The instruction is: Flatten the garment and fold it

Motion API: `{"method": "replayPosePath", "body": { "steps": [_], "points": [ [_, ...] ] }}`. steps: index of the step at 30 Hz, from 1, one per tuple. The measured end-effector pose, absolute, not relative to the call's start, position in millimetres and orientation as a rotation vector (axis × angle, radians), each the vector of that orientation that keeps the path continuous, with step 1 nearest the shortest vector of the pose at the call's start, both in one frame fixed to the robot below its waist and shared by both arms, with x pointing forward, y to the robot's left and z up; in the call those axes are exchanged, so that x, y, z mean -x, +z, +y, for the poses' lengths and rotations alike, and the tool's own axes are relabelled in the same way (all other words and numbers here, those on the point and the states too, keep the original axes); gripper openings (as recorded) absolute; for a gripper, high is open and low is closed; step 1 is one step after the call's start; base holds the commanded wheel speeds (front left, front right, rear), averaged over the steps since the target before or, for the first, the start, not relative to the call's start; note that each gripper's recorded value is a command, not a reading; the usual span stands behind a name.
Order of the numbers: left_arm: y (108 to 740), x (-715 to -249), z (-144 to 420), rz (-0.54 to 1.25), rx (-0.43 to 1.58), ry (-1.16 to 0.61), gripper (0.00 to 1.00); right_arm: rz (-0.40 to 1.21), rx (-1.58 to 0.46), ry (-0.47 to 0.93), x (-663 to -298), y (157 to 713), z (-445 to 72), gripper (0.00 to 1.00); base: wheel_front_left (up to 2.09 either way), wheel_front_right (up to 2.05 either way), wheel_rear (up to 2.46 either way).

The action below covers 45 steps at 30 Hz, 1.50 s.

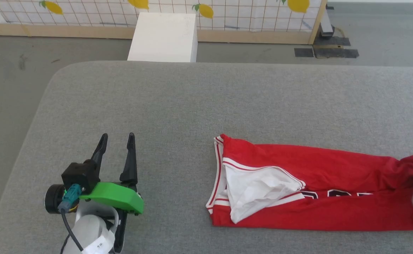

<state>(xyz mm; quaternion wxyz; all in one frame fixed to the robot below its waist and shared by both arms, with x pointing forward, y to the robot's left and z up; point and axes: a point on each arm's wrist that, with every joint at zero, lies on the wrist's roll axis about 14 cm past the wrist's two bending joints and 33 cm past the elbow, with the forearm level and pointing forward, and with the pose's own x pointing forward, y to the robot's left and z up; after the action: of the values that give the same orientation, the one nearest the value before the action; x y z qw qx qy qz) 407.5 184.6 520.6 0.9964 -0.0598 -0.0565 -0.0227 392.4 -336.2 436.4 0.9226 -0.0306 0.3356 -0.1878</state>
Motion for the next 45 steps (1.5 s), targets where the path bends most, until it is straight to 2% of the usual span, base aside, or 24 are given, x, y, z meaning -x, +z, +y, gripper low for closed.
{"method": "replayPosePath", "body": {
  "steps": [6, 14, 22, 31, 32, 33, 34, 37, 40, 43, 45],
  "points": [
    [526.9, -402.9, 183.6, -0.130, 0.116, -0.052, 1.00, 0.688, 0.067, -0.145, -396.5, 459.9, -256.2, 0.00, 0.00, 0.00, 0.00],
    [525.0, -403.3, 181.1, -0.125, 0.107, -0.056, 1.00, 0.581, 0.126, 0.248, -388.6, 511.8, -129.3, 0.00, 0.00, 0.00, 0.00],
    [521.5, -408.4, 183.0, -0.117, 0.108, -0.052, 1.00, 0.607, 0.133, 0.508, -399.7, 489.0, -41.3, 0.00, 0.00, 0.00, 0.00],
    [513.3, -410.5, 192.7, -0.095, 0.105, -0.026, 1.00, 0.748, 0.076, 0.678, -401.2, 430.8, 9.6, 0.00, 0.00, 0.00, 0.00],
    [512.0, -410.3, 193.7, -0.091, 0.104, -0.023, 1.00, 0.762, 0.072, 0.693, -399.6, 425.6, 13.8, 0.17, 0.00, 0.00, 0.00],
    [511.0, -410.1, 194.2, -0.088, 0.104, -0.021, 1.00, 0.772, 0.068, 0.704, -398.1, 422.5, 16.9, 0.43, 0.00, 0.00, 0.00],
    [510.0, -409.8, 194.6, -0.085, 0.105, -0.021, 1.00, 0.776, 0.047, 0.722, -396.0, 421.4, 22.1, 1.00, 0.00, 0.00, 0.00],
    [510.3, -409.4, 194.0, -0.086, 0.106, -0.022, 1.00, 0.727, -0.049, 0.750, -397.7, 433.4, 32.8, 1.00, 0.00, 0.00, 0.00],
    [514.5, -409.1, 192.0, -0.097, 0.109, -0.027, 1.00, 0.566, -0.202, 0.748, -410.8, 470.6, 37.6, 1.00, 0.00, 0.00, 0.00],
    [520.1, -408.5, 188.8, -0.113, 0.113, -0.036, 1.00, 0.290, -0.362, 0.720, -428.2, 533.4, 30.0, 1.00, 0.00, 0.00, 0.00],
    [522.3, -408.3, 185.9, -0.119, 0.116, -0.043, 1.00, 0.105, -0.428, 0.652, -440.0, 571.1, 7.6, 1.00, 0.00, 0.00, 0.00]
  ]
}}
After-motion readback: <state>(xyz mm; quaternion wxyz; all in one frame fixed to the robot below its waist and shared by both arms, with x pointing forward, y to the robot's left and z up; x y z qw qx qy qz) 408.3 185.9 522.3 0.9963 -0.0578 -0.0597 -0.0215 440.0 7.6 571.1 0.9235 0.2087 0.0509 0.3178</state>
